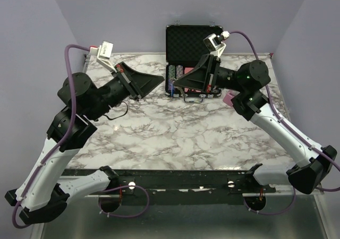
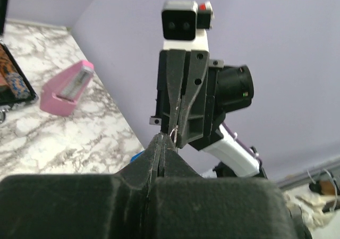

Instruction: Remove the keys from the keyring

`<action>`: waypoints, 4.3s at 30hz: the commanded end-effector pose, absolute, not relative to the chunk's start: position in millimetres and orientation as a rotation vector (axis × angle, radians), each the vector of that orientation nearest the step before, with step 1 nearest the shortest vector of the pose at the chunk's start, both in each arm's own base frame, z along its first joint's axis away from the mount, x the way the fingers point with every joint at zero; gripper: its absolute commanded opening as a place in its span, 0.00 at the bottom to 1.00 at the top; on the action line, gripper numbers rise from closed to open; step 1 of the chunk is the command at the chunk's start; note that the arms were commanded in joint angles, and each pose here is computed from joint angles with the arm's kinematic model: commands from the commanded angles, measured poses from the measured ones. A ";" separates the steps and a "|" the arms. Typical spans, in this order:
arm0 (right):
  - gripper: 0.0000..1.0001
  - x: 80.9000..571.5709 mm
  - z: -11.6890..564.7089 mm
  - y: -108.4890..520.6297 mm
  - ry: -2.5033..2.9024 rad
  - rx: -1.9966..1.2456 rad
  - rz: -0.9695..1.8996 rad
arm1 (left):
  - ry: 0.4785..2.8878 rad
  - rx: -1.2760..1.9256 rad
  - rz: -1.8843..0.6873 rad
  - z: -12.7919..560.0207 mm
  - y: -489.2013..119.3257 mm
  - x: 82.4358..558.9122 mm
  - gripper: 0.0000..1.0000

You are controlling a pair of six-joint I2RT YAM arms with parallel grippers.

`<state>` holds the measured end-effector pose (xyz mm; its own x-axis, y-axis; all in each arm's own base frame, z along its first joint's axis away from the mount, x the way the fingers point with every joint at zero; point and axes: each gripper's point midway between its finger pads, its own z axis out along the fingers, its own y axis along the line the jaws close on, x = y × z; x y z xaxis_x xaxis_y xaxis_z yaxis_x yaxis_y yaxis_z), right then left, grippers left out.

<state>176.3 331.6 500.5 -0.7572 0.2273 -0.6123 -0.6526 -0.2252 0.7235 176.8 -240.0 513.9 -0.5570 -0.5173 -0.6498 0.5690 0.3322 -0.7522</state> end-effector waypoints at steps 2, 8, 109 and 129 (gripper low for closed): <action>0.01 169.3 519.9 321.1 1.365 -0.509 2.023 | 1.539 -0.101 -1.347 530.4 -208.5 181.0 0.00; 0.01 166.1 519.1 322.7 1.367 -0.546 2.042 | 1.527 -0.020 -1.360 532.7 -213.5 173.8 0.00; 0.38 134.0 469.9 329.0 1.599 -1.057 2.143 | 1.824 0.810 -1.479 481.7 -260.1 138.9 0.00; 0.14 133.5 467.9 328.1 1.612 -1.008 2.142 | 1.798 0.766 -1.448 493.1 -251.8 133.0 0.00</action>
